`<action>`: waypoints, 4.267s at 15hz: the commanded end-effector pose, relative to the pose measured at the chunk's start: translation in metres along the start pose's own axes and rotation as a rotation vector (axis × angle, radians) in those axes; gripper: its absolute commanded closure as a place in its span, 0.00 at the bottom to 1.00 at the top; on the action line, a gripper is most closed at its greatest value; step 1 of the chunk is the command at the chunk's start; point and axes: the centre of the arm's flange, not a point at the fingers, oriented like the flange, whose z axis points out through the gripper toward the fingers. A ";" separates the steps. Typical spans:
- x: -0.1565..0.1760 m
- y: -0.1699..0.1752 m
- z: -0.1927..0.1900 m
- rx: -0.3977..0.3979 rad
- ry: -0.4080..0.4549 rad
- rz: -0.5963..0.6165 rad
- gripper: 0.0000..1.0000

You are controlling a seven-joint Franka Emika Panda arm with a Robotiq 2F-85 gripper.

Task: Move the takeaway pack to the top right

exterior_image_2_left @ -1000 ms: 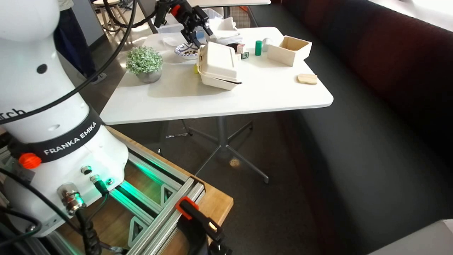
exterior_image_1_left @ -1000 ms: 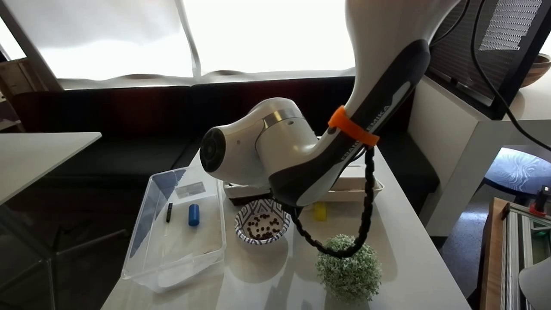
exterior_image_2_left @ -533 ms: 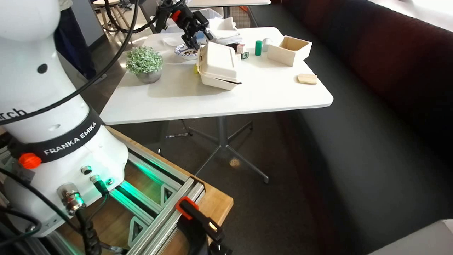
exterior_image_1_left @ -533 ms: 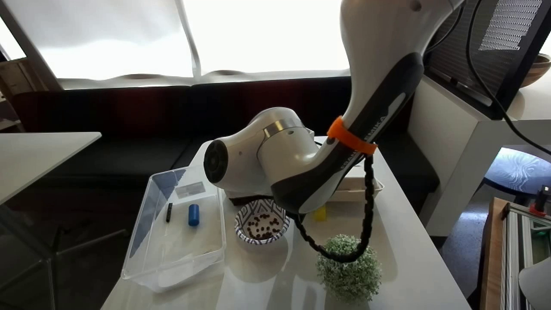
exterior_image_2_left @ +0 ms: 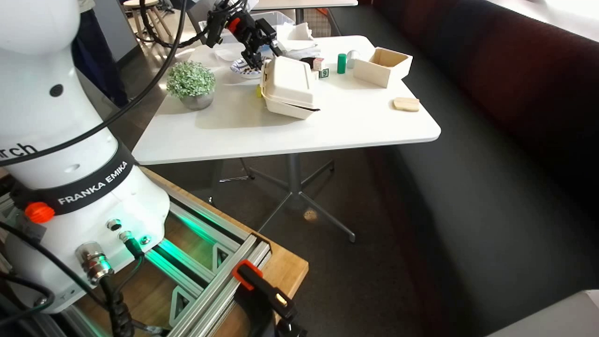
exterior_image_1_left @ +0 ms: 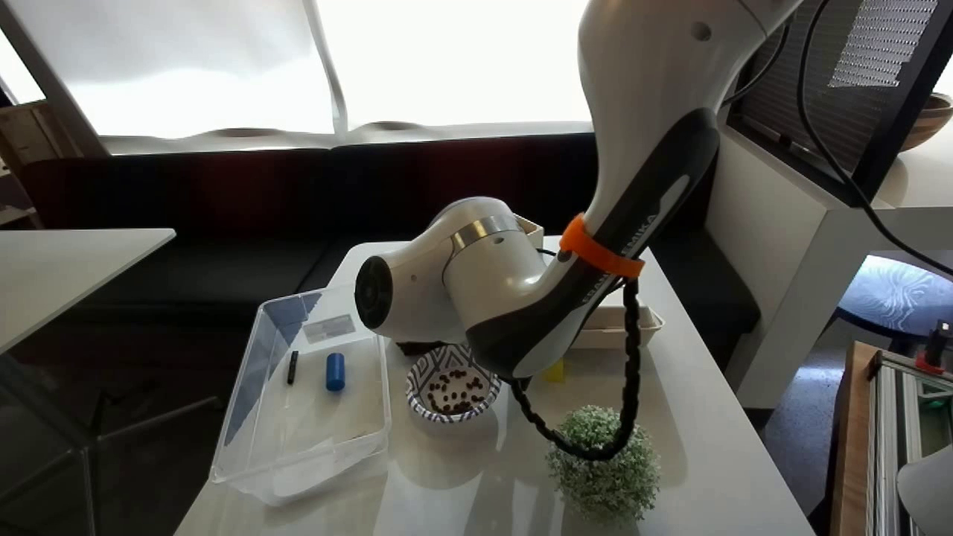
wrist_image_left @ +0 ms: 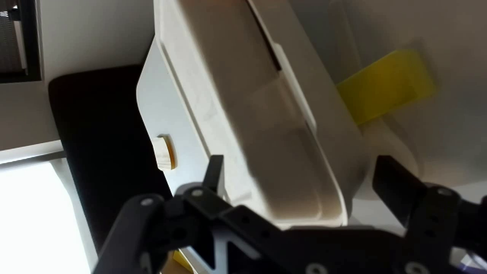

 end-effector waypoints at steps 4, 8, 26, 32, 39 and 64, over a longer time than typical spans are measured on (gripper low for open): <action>0.002 -0.003 0.003 -0.005 0.003 0.004 0.00; 0.003 -0.005 0.006 -0.011 -0.006 0.000 0.00; 0.009 -0.028 0.025 -0.108 0.062 -0.018 0.00; 0.009 -0.028 0.028 -0.158 0.073 -0.020 0.22; 0.008 -0.023 0.025 -0.180 0.084 -0.011 0.47; 0.013 0.047 0.011 -0.366 0.331 -0.005 0.48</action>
